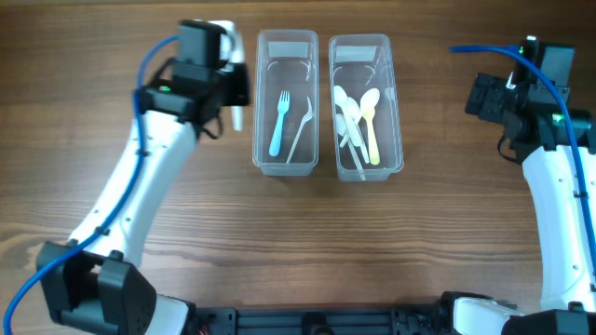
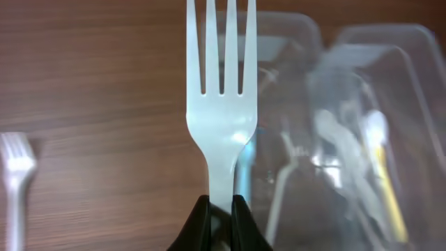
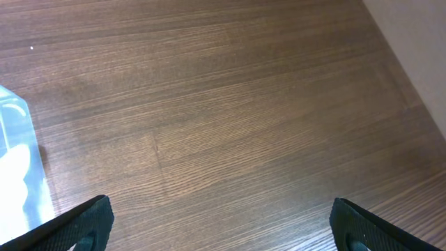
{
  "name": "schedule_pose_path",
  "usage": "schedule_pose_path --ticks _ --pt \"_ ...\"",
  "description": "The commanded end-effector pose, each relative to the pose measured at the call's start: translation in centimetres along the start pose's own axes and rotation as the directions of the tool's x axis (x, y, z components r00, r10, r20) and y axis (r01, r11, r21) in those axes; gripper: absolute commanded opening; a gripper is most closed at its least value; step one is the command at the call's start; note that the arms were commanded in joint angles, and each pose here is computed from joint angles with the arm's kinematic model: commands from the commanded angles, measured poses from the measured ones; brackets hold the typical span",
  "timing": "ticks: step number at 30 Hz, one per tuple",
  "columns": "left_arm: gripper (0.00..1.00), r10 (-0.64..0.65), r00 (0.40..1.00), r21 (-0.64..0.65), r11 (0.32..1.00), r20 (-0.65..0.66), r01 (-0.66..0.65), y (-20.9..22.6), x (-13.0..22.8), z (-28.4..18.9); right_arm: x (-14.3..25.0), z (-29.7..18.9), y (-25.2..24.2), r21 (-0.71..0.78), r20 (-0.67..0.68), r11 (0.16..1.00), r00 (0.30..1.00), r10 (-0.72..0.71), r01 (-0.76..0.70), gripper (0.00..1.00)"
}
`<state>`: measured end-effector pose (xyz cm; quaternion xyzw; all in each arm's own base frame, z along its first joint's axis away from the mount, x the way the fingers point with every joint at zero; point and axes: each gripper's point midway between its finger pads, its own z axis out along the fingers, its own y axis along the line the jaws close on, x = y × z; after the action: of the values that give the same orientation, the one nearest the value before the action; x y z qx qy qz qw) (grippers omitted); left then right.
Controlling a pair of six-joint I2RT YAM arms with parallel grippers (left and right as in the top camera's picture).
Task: Pack container
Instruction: 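Lower the white fork into the left container and release, then grasp the last white fork and carry it over the left container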
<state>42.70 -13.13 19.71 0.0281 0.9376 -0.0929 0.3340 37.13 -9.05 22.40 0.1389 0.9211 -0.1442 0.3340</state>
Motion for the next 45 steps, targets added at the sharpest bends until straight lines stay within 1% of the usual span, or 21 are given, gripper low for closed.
schedule_pose_path --ticks 1,6,11,12,13,14,17,19,24,26,29,30,31,33,35,39,42,45 --pt "0.04 -0.006 0.999 0.065 0.998 -0.034 0.008 -4.2 1.4 1.1 -0.5 -0.3 -0.2 0.011 0.014 1.000 1.000 -0.003 0.002 1.00" --pt "0.05 0.035 0.996 0.083 0.996 -0.081 -0.028 -6.5 3.2 3.6 -0.5 -0.3 -0.2 0.011 0.014 1.000 1.000 -0.002 0.002 1.00" --pt "0.08 0.024 0.990 0.063 0.998 -0.141 -0.015 -6.6 5.1 7.4 -0.4 -0.3 -0.2 0.011 0.014 1.000 1.000 -0.002 0.002 1.00" --pt "0.11 0.023 0.989 0.061 0.998 -0.146 -0.014 -6.5 5.4 8.2 -0.5 -0.3 -0.2 0.011 0.014 1.000 1.000 -0.002 0.002 1.00" --pt "0.18 0.022 0.989 0.060 0.998 -0.146 -0.013 -6.5 5.4 8.8 -0.5 -0.3 -0.2 0.011 0.014 1.000 1.000 -0.002 0.002 1.00" --pt "0.27 0.021 0.990 0.061 0.998 -0.142 -0.013 -6.5 5.4 9.3 -0.5 -0.3 -0.2 0.011 0.014 1.000 1.000 -0.002 0.002 1.00" --pt "0.38 0.021 0.992 0.072 0.997 -0.126 -0.012 -6.7 5.1 9.5 -0.5 -0.3 -0.2 0.011 0.014 1.000 1.000 -0.002 0.002 1.00" --pt "0.48 0.021 0.995 0.080 0.997 -0.101 -0.012 -7.0 4.3 9.1 -0.4 -0.3 -0.2 0.011 0.014 1.000 1.000 -0.002 0.002 1.00" --pt "0.47 0.046 0.998 0.075 0.996 -0.042 -0.042 -6.3 2.3 6.8 -0.5 -0.3 -0.2 0.011 0.014 1.000 1.000 -0.002 0.002 1.00" --pt "0.47 0.046 0.999 0.023 0.999 -0.006 -0.046 -4.7 1.2 5.5 -0.5 -0.3 -0.2 0.011 0.014 1.000 1.000 -0.002 0.002 1.00" --pt "0.48 0.019 0.999 -0.107 0.994 0.044 -0.015 -1.2 -0.3 3.3 -0.5 -0.3 -0.2 0.011 0.014 1.000 1.000 -0.002 0.002 1.00" --pt "0.49 0.012 0.999 -0.141 0.990 0.053 -0.004 -0.2 -0.6 2.7 -0.4 -0.3 -0.2 0.011 0.014 1.000 1.000 -0.002 0.002 1.00" --pt "0.54 0.002 0.998 -0.195 0.981 0.065 0.011 1.5 -1.0 1.7 -0.5 -0.3 -0.2 0.011 0.014 1.000 1.000 -0.002 0.002 1.00" --pt "0.54 -0.010 0.997 -0.262 0.965 0.072 0.029 4.0 -1.3 0.4 -0.4 -0.3 -0.2 0.011 0.014 1.000 1.000 -0.002 0.002 0.99" --pt "0.54 0.000 0.999 -0.297 0.955 0.052 0.015 6.0 -1.1 -0.2 -0.4 -0.3 -0.2 0.011 0.014 1.000 1.000 -0.002 0.002 1.00" --pt "0.52 -0.039 0.999 -0.363 0.931 -0.014 0.031 10.1 0.1 -0.4 -0.5 -0.3 -0.2 0.011 0.014 1.000 1.000 -0.003 0.002 1.00" --pt "0.52 -0.098 0.994 -0.406 0.911 -0.045 0.071 13.3 1.1 -0.3 -0.4 -0.3 -0.2 0.011 0.014 1.000 1.000 -0.002 0.002 1.00" --pt "0.50 -0.157 0.986 -0.412 0.903 -0.054 0.121 15.7 1.6 -0.1 -0.4 -0.3 -0.2 0.011 0.014 1.000 1.000 -0.002 0.002 0.99"
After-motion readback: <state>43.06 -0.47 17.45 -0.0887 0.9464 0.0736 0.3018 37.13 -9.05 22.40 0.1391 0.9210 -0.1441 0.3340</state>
